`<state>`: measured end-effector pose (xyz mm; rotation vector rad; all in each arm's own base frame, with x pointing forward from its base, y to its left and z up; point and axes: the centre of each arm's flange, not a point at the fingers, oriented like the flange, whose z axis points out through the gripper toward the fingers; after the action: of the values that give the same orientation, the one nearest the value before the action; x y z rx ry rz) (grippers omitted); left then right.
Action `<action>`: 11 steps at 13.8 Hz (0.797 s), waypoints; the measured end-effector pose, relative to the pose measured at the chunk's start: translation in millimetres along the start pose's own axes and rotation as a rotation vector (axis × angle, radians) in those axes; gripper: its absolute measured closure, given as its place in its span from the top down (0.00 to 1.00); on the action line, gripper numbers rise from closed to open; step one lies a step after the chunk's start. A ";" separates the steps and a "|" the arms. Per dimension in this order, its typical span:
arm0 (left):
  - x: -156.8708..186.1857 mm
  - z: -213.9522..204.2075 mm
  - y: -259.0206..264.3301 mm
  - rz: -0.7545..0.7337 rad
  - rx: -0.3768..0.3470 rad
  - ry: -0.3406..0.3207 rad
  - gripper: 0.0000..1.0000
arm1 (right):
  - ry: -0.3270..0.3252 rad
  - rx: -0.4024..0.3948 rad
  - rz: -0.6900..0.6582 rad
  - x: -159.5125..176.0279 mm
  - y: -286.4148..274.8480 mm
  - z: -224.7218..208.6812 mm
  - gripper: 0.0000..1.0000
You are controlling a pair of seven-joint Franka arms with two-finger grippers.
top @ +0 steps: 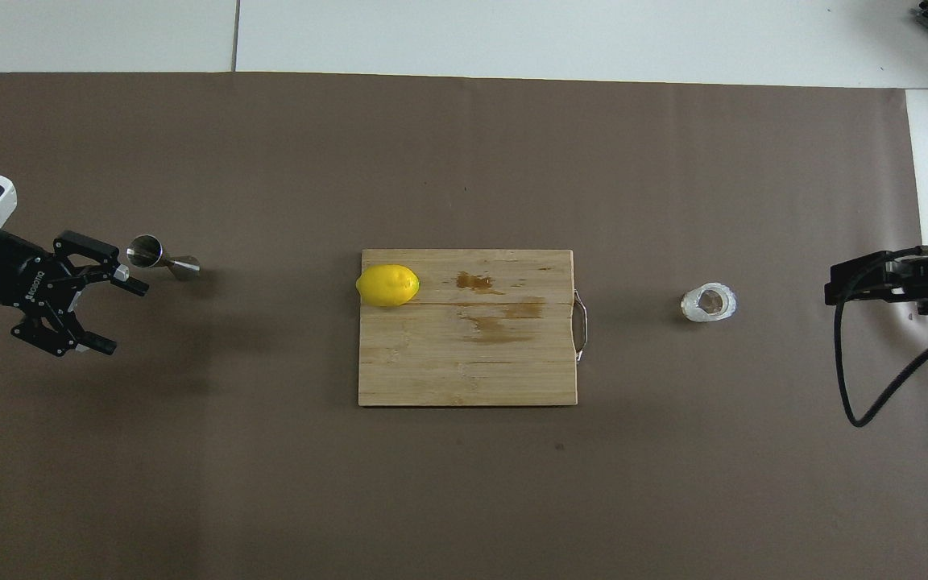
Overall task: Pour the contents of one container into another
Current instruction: 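Reach the left gripper toward the small steel cup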
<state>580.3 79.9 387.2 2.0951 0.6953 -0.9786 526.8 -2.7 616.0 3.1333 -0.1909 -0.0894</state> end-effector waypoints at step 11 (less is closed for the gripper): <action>0.5 -10.4 -4.5 -0.042 -0.042 0.011 1.00 | 0.000 0.000 0.000 0.0 0.0 0.0 1.00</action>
<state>581.7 90.8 389.9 2.0583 0.7619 -0.9685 526.8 -2.7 616.0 3.1333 -0.1909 -0.0894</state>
